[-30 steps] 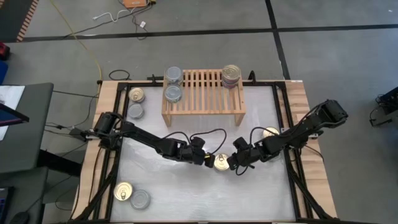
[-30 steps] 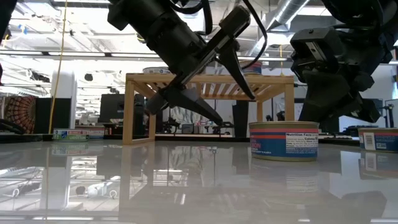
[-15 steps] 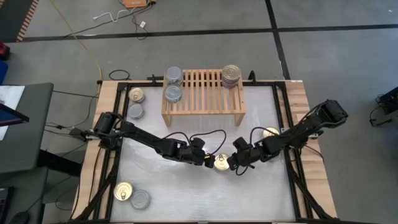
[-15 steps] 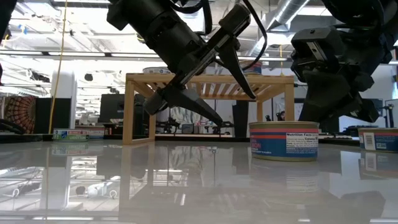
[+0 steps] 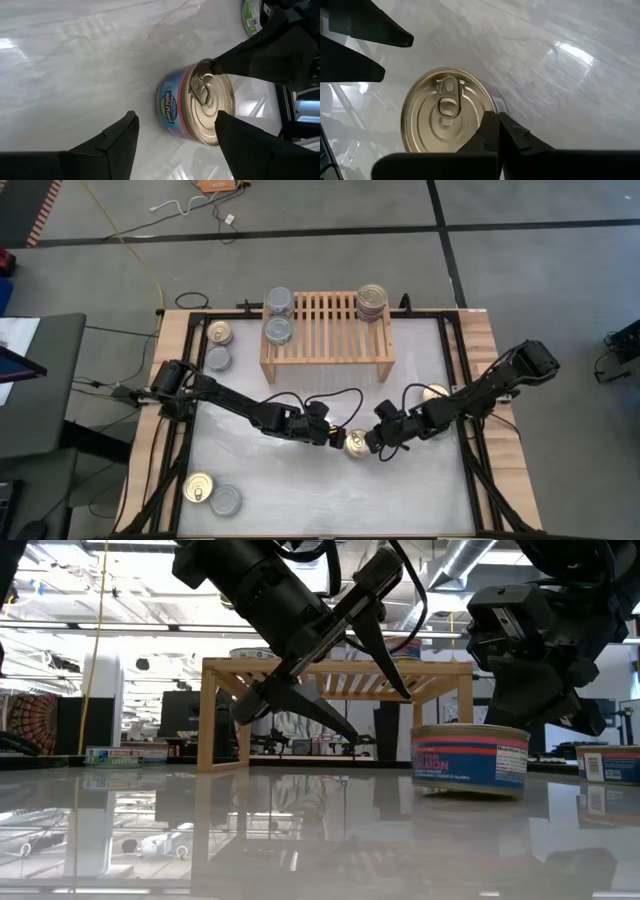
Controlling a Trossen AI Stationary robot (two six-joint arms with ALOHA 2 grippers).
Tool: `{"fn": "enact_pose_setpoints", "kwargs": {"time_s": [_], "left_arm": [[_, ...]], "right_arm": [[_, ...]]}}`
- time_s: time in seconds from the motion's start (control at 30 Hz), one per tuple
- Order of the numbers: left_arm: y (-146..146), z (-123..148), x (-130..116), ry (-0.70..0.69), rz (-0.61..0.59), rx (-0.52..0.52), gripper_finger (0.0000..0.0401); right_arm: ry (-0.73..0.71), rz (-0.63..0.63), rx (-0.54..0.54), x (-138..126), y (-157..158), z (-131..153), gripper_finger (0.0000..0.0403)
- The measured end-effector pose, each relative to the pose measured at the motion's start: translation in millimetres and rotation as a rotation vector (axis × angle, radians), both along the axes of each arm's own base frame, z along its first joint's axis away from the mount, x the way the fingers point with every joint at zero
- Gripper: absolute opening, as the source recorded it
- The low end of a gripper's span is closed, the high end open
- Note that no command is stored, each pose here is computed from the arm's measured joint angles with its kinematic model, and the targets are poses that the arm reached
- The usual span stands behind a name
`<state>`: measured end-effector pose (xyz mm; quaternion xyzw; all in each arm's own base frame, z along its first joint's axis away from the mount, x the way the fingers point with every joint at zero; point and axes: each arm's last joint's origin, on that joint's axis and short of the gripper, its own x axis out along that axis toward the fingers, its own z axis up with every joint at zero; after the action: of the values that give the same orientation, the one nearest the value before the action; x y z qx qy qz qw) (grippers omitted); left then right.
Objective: Stack canned seafood by type on shelf
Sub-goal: Put the blue tuna can on the shelf aligned with the other blue tuna can
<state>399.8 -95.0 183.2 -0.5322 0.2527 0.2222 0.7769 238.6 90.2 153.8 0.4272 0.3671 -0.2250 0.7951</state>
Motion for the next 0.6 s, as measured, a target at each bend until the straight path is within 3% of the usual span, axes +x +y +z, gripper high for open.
{"fn": "enact_pose_setpoints", "kwargs": {"time_s": [0.6], "left_arm": [[-2.7, 1.1, 0.4, -0.019, 0.017, -0.032, 0.0251]], "right_arm": [[-0.001, -0.023, -0.003, 1.5, -4.3, -0.1, 0.0023]]}}
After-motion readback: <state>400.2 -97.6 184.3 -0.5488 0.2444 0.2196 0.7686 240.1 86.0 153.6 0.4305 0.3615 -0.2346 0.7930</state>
